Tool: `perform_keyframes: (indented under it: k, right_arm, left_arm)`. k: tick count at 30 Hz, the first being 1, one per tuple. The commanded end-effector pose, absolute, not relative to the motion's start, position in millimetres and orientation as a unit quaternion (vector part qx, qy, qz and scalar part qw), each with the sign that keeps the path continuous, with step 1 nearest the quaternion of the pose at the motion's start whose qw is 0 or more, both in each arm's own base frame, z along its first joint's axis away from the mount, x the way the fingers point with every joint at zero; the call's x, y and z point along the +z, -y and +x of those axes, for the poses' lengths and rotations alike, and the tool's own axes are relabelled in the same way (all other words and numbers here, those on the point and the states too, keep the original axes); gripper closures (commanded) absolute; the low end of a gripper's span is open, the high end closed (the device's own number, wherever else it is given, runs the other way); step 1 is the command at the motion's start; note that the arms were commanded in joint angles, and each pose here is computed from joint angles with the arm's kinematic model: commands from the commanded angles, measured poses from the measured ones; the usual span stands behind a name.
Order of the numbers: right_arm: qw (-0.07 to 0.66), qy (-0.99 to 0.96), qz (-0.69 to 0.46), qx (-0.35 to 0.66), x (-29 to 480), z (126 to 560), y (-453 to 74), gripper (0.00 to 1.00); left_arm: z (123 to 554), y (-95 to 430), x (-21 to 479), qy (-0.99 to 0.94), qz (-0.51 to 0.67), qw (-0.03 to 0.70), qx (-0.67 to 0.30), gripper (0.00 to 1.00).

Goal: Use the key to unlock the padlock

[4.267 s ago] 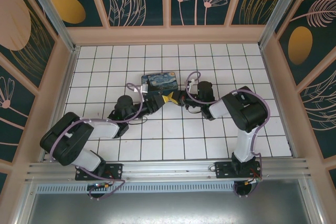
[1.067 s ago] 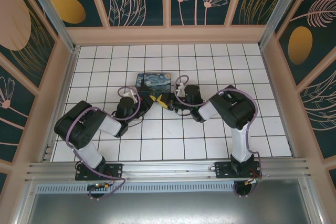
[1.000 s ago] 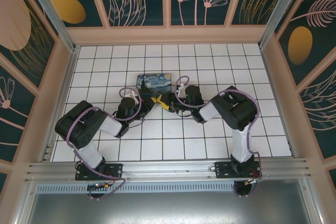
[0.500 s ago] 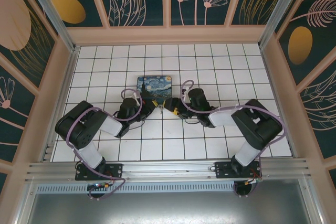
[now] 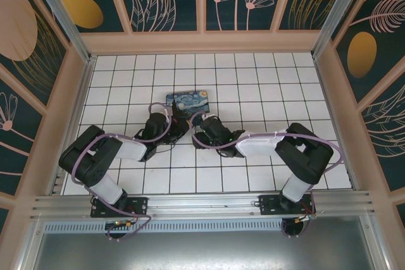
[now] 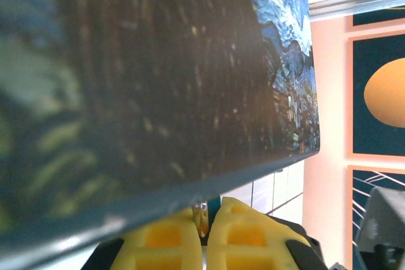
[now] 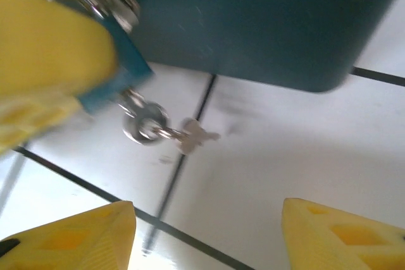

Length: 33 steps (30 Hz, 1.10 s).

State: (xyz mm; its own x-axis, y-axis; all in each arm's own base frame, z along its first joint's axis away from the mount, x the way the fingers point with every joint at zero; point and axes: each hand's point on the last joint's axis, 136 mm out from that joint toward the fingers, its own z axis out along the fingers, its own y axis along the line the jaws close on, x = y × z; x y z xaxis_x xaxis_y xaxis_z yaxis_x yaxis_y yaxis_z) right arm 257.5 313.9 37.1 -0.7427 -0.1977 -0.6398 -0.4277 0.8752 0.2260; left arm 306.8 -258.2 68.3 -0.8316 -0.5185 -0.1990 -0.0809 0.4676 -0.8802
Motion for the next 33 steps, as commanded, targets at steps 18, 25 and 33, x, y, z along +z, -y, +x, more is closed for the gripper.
perform_keyframes:
  k: [18,25,33]
  right_arm:
    - [0.436,-0.865,-0.234,0.083,50.6,275.9,-319.2,0.40]
    - [0.436,-0.865,-0.235,0.082,52.8,289.6,-326.4,0.42]
    - [0.433,-0.865,-0.233,0.097,58.0,303.4,-326.6,0.52]
  left_arm:
    - [308.7,269.5,92.4,-0.825,-0.144,0.225,-0.498,1.00]
    - [308.0,268.9,94.4,-0.824,-0.141,0.228,-0.499,1.00]
    - [305.6,268.9,93.8,-0.825,-0.138,0.225,-0.499,1.00]
